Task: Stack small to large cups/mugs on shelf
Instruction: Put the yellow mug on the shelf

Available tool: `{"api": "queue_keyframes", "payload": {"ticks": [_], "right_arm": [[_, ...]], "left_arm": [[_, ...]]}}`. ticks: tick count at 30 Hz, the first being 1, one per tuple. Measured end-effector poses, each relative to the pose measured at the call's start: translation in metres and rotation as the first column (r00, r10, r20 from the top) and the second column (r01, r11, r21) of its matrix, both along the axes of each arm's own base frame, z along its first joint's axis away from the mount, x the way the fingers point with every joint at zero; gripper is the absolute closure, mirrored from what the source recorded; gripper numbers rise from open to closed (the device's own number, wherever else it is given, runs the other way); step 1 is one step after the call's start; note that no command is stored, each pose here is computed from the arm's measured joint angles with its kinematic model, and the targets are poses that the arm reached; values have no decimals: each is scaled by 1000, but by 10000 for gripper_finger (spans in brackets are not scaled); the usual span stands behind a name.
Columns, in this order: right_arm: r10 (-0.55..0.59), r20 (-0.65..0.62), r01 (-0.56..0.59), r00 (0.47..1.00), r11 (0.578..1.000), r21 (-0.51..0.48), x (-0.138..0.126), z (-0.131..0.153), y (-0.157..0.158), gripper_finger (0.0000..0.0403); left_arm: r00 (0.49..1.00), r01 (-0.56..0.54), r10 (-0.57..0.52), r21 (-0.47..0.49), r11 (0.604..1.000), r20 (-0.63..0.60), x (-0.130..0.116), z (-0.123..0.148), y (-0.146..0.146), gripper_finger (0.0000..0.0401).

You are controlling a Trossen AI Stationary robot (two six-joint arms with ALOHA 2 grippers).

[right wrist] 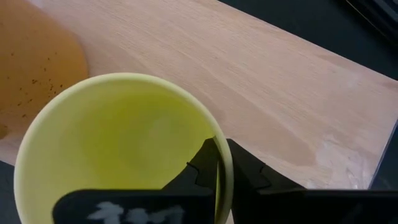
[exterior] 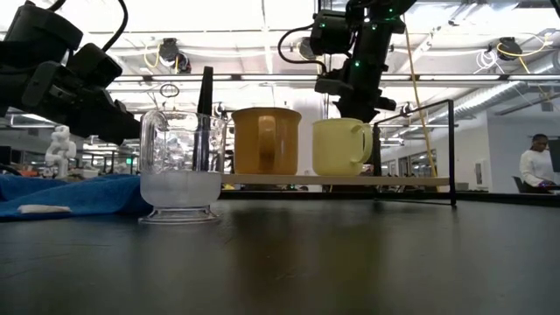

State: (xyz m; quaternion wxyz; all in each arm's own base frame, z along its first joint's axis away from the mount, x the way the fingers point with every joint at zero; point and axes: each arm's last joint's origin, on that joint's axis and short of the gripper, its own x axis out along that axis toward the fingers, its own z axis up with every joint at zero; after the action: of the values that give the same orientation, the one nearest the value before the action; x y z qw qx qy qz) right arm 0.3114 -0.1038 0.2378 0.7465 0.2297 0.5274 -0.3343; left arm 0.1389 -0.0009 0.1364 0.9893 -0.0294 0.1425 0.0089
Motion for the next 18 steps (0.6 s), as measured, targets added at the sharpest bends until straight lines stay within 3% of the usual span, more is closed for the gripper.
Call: {"api": "queue_keyframes", "payload": {"ticks": [5, 18], "right_arm": [[7, -4, -7, 1000, 1000, -1, 0, -1, 0, 380], [26, 13, -26, 1000, 1000, -3, 4, -2, 4, 297]], "left_arm": [[1000, 0, 0, 0, 1000, 0, 0, 0, 0, 370], [1000, 0, 0, 0, 1000, -2, 0, 0, 0, 370]]}}
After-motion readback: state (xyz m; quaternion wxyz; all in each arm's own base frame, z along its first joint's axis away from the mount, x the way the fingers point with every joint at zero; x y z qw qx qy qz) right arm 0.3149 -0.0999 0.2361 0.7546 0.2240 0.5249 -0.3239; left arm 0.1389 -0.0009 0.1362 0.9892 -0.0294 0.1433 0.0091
